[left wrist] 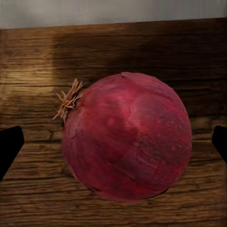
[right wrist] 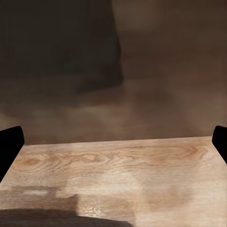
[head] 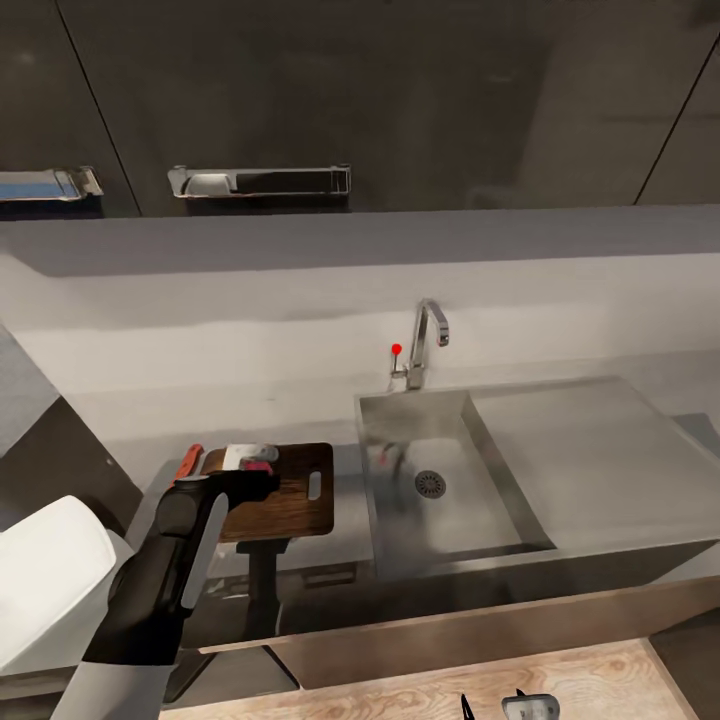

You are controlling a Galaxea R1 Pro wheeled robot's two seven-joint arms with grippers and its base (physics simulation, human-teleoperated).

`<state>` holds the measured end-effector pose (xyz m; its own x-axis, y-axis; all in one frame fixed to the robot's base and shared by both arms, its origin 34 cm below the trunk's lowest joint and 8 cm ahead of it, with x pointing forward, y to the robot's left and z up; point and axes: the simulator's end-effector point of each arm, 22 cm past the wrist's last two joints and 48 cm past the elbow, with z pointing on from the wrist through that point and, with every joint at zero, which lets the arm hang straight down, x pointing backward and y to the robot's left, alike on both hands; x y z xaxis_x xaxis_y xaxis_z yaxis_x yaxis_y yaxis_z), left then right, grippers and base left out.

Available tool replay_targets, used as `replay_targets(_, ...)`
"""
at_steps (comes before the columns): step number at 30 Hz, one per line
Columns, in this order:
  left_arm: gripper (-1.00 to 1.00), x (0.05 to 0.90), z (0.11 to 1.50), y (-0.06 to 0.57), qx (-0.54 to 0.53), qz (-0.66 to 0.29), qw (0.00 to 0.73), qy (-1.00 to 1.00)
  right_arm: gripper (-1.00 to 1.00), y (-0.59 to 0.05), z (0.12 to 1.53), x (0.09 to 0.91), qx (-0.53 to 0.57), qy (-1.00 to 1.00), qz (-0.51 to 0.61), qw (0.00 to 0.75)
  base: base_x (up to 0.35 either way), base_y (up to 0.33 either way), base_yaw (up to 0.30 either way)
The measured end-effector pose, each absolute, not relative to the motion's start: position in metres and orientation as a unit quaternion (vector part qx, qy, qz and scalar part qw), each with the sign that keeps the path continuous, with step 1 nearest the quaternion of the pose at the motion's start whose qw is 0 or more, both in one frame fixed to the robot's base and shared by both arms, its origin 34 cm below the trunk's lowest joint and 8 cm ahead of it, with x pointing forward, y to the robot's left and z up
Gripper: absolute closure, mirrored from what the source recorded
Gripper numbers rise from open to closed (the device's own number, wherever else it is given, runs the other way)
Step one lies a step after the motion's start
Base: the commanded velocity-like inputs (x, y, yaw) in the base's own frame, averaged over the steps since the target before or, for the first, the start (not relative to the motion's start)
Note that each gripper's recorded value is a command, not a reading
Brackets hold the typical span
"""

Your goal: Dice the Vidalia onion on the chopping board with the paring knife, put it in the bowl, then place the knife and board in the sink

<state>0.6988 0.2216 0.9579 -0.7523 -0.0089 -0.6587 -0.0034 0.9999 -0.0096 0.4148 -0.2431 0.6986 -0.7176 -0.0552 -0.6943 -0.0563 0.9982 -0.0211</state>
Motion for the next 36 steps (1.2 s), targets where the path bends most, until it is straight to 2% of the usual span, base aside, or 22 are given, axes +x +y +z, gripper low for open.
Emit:
replay_targets(17,-1.00,0.704,0.990,0.222,-0.005,-0.004,0.383,0.924,-1.00,-0.243,0.707,0.423,-0.029,0.922,0.000,0.387,-0.017,0.000,0.000)
replay_targets(36,-1.00,0.704,1.007,0.221,-0.003,-0.004,0.396,0.918,-1.00,-0.243,0.716,0.432,-0.029,0.916,0.000,0.400,-0.321,0.000,0.000)
